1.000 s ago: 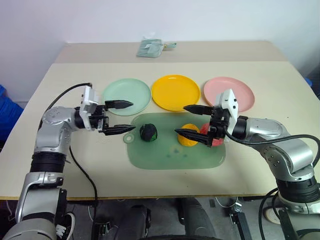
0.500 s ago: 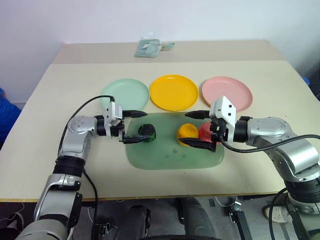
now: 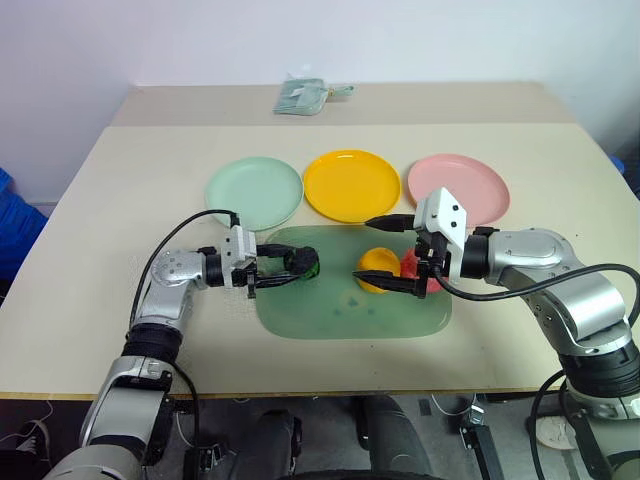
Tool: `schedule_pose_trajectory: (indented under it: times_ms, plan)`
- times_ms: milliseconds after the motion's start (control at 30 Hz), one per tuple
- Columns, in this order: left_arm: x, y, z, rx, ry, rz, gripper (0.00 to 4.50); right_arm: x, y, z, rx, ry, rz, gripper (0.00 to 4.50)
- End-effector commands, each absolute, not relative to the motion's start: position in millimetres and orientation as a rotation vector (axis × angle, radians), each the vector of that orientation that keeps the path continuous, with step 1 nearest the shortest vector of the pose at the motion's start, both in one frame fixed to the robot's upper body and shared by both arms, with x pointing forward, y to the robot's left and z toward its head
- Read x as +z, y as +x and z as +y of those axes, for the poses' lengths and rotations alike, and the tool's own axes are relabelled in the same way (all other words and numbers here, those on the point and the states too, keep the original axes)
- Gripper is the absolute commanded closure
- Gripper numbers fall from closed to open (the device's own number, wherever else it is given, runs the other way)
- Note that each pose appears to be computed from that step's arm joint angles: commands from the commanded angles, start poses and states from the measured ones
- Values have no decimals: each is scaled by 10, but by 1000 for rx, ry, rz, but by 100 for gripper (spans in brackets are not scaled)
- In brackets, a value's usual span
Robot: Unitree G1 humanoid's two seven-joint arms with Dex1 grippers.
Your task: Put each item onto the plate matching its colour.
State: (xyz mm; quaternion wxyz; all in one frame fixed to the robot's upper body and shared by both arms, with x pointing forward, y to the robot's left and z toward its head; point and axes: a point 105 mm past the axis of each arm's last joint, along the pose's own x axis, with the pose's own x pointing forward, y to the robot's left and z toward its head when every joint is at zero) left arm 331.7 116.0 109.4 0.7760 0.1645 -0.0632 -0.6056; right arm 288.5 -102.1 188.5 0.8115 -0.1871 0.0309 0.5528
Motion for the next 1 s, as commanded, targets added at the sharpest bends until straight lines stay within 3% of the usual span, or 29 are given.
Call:
schedule_pose_trajectory:
  times_ms: [33, 200, 400, 500, 600, 700, 833, 933, 1000]
  plan:
    - [1306, 3422, 1228, -1226, 333, -207, 226, 2077, 2899, -1042, 1149, -407, -13, 0]
    - [1841, 4034, 1572, -747, 254, -310, 226, 2191, 3158, -1085, 1002, -406, -81, 0]
    - [2001, 4418, 1935, -362, 155, -276, 226, 2210, 3418, -1146, 871, -413, -74, 0]
    - [1985, 4459, 2028, -272, 150, -265, 128, 2216, 3410, -1134, 875, -424, -75, 0]
    - [2004, 4399, 1955, -356, 109, -291, 6, 2243, 3379, -1127, 892, -416, -79, 0]
    - [2044, 4236, 1776, -577, 63, -308, 6, 2253, 3275, -1072, 954, -390, -80, 0]
    - [2142, 3810, 1600, -923, 68, -359, 6, 2090, 3076, -1020, 1079, -385, 26, 0]
    - [1969, 3372, 1557, -1210, 126, -251, 6, 1905, 3025, -1060, 1101, -457, 137, 0]
    - [1871, 3267, 1603, -1250, 182, -200, 6, 1857, 3022, -1056, 1105, -441, 187, 0]
